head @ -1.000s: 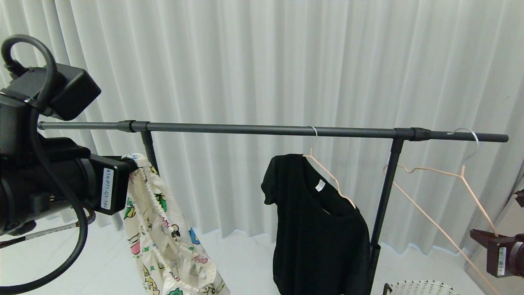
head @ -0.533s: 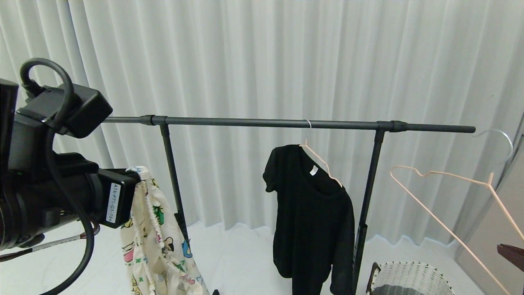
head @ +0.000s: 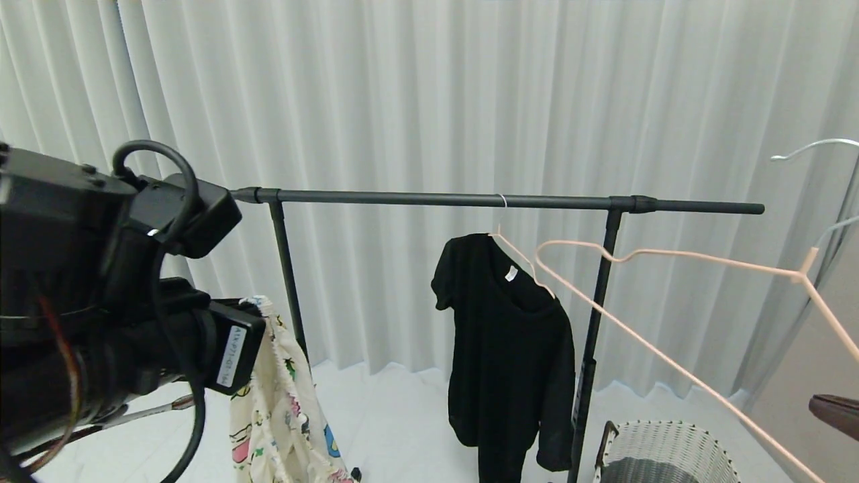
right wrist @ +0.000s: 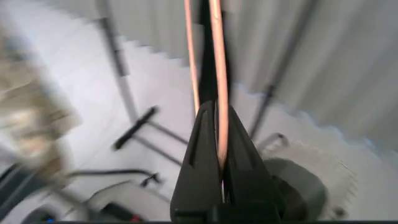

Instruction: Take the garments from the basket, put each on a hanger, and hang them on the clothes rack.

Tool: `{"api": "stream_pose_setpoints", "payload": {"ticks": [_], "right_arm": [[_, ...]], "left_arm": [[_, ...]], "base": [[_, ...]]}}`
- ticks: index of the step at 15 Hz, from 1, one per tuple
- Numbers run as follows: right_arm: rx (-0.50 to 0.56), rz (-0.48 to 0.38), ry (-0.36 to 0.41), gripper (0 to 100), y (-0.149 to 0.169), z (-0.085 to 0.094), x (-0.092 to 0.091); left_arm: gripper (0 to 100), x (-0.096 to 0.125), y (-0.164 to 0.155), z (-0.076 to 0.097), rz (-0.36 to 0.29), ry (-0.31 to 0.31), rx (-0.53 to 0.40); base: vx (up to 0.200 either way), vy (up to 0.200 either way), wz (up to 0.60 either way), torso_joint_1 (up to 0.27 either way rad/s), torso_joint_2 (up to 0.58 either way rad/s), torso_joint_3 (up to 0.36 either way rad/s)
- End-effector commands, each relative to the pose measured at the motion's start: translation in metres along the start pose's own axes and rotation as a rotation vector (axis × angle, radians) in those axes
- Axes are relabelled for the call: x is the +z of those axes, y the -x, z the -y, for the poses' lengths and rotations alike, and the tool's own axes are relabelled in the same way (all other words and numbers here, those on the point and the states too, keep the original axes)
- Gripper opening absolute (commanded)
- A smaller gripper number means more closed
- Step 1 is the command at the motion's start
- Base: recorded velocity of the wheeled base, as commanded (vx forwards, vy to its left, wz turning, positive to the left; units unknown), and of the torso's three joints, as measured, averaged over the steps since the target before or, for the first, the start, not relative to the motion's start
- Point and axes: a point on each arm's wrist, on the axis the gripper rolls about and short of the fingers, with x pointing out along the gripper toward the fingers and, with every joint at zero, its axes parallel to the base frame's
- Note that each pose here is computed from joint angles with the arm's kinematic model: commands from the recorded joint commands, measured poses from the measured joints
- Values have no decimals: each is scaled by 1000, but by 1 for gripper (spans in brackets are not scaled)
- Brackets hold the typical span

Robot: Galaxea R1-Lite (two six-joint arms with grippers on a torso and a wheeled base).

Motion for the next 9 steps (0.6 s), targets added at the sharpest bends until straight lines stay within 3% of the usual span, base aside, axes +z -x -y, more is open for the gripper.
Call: {"api": "stream_pose_setpoints", "payload": {"ticks": [1,3,5,9], "right_arm": [[302,-82,16,0,0,-21,6],[440,-148,-19,0,-4,-35,8],[443,-205,-27,0,-16,-42,7],[439,-213,-59,0,-45,-55,10]], "left_arm": [[0,16,-38,21,-63,57,108],[0,27,-43,28,-45,92,102],[0,32,-38,30,-20,96,83],[0,35,-31,37,2,129,47]], "base": [[0,0,0,0,0,0],[0,0,0,0,0,0],[0,0,0,0,0,0],[0,0,0,0,0,0]]}}
